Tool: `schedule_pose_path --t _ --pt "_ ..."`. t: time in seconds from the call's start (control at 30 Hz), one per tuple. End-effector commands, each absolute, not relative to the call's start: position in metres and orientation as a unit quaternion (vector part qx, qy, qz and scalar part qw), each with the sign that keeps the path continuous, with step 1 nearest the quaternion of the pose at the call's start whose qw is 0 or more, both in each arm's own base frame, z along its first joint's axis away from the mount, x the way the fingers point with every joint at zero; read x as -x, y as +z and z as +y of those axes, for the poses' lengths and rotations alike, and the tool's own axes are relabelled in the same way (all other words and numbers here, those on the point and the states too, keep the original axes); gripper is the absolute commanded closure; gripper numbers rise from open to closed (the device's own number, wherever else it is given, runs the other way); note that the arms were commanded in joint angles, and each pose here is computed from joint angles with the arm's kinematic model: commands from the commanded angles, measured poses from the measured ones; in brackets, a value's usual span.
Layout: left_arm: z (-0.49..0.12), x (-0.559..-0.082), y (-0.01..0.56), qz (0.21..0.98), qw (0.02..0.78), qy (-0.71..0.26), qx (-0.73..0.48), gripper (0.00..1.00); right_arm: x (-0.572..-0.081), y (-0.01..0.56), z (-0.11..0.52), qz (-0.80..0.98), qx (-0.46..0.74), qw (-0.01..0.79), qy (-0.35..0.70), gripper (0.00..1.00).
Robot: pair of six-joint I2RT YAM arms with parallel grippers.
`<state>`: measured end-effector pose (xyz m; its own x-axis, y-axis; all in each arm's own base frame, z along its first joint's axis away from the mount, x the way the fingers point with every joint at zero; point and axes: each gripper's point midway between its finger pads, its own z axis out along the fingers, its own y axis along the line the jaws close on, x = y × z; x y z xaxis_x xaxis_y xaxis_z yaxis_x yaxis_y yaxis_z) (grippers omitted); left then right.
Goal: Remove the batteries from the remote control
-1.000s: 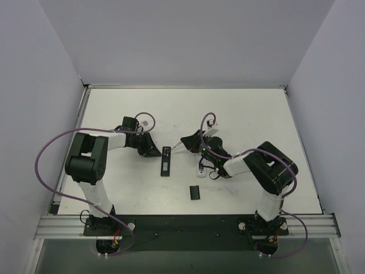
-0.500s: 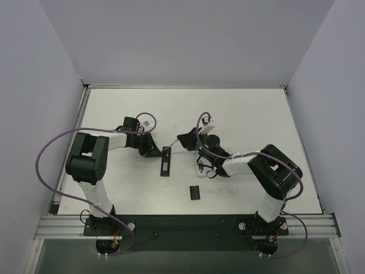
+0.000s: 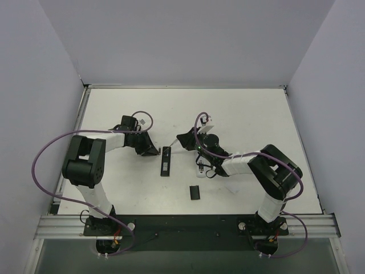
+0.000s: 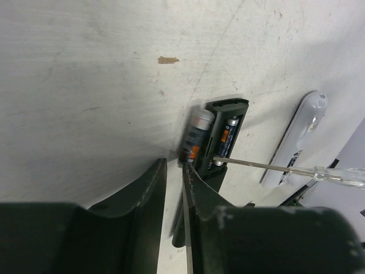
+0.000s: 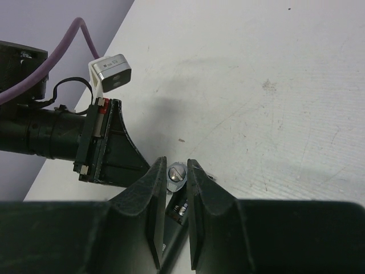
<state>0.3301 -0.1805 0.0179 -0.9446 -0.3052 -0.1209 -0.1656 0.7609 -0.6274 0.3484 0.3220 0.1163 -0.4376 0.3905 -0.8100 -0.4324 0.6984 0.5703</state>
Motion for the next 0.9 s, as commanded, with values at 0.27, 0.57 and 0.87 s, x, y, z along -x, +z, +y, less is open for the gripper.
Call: schedule_pose_path --t 0.27,0.57,0.87 --pt "-0.136 -0.355 0.043 0.942 0.196 -0.229 0.147 0.64 -0.367 0.153 0.333 0.721 0.022 0.566 0.399 1.0" --pt "-0.129 -0.361 0.046 0.936 0.204 -0.247 0.148 0.64 -0.361 0.159 0.323 0.729 0.028 0.57 0.378 1.0" --pt "-0.175 -0.357 0.074 0.915 0.22 -0.329 0.076 0.68 -0.35 0.171 0.315 0.76 0.094 0.584 0.27 1.0"
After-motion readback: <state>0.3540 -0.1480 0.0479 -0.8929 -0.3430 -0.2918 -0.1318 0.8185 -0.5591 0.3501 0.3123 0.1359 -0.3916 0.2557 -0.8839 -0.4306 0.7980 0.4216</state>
